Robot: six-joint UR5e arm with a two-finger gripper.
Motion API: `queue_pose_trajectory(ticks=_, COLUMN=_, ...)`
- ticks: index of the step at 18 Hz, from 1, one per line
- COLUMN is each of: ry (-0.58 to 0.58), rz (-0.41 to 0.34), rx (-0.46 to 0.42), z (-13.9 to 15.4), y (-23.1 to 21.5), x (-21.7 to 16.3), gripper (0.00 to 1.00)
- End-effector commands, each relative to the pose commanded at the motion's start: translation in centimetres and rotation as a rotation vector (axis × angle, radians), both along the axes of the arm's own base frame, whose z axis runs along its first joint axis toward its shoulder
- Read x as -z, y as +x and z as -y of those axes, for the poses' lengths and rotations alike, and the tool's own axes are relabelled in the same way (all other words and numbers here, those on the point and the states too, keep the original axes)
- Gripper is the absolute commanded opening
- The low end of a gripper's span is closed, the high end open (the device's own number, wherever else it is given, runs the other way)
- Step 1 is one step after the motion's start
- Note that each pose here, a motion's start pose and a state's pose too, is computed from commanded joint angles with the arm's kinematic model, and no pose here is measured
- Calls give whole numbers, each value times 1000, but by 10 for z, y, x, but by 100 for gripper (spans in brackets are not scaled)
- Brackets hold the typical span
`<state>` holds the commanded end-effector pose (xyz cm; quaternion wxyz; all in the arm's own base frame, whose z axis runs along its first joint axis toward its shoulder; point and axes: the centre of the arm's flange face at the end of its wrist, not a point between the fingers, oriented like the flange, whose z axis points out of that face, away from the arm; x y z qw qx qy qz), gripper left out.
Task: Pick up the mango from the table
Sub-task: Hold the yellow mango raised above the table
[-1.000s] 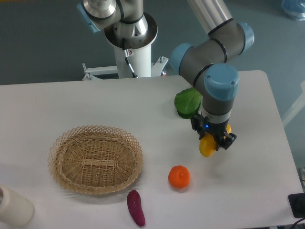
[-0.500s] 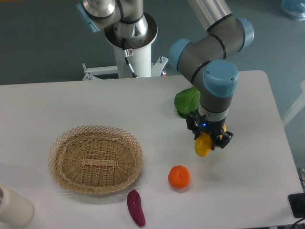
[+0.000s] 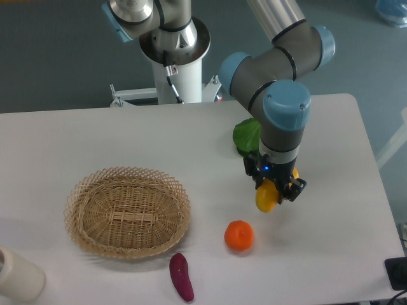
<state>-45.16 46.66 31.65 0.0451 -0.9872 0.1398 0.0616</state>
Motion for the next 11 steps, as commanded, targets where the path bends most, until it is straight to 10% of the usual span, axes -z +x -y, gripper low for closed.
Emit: queue_pose_trajectory(ticks=11, ry=-5, rz=2, rx=0, z=1, y=0, x=3, gripper=57)
